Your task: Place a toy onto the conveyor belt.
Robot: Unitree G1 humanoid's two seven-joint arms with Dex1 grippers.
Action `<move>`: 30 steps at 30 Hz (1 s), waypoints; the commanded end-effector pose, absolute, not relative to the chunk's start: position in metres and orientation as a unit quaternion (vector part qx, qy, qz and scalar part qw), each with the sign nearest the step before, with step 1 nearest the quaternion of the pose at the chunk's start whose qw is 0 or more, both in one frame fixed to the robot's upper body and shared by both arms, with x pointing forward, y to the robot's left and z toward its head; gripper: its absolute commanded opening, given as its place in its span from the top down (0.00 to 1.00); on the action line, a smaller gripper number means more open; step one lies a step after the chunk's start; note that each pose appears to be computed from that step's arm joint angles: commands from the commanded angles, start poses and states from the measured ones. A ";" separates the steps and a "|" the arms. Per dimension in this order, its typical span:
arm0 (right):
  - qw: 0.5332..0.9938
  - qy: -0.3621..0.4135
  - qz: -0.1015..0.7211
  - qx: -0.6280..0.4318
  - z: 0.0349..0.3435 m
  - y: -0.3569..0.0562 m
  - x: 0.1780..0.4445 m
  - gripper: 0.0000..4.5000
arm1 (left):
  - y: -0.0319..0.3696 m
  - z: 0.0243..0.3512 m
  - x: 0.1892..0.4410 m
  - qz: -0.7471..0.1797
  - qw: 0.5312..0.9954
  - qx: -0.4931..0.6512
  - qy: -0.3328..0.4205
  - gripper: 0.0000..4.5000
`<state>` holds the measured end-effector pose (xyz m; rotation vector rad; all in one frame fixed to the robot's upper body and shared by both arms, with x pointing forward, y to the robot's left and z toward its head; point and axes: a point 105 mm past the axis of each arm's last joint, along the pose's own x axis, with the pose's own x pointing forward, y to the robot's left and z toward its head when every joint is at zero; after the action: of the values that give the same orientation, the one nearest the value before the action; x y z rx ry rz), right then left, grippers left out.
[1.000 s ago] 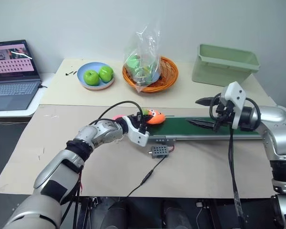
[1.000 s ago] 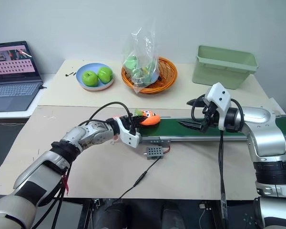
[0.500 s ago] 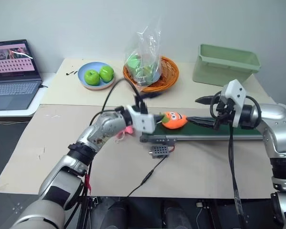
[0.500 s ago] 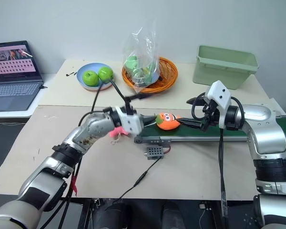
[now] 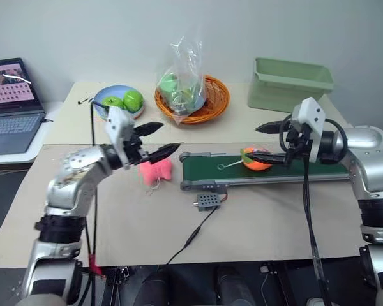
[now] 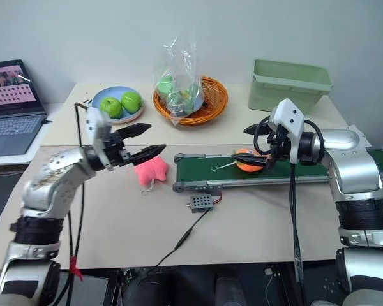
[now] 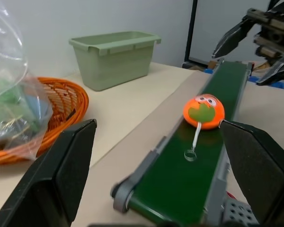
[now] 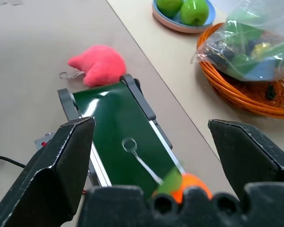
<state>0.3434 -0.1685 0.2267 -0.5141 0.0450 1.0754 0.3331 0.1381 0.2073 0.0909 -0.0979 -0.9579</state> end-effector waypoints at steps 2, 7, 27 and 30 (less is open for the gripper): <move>0.816 -0.026 0.518 -0.255 0.255 -0.165 0.342 0.00 | 0.144 0.215 0.317 -0.456 0.887 0.051 -0.054 0.02; 0.806 -0.037 0.545 -0.229 0.253 -0.149 0.340 0.00 | 0.149 0.217 0.321 -0.426 0.902 0.038 -0.065 0.02; 0.804 -0.040 0.548 -0.227 0.254 -0.145 0.340 0.00 | 0.125 0.213 0.308 -0.513 0.858 0.009 -0.019 0.02; 0.804 -0.038 0.549 -0.224 0.252 -0.145 0.339 0.00 | 0.123 0.215 0.307 -0.516 0.856 0.005 -0.018 0.02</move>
<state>0.3430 -0.1459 0.2379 -0.4621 -0.0290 1.1803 0.3122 0.1288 0.1996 -0.0051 0.0121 -1.0510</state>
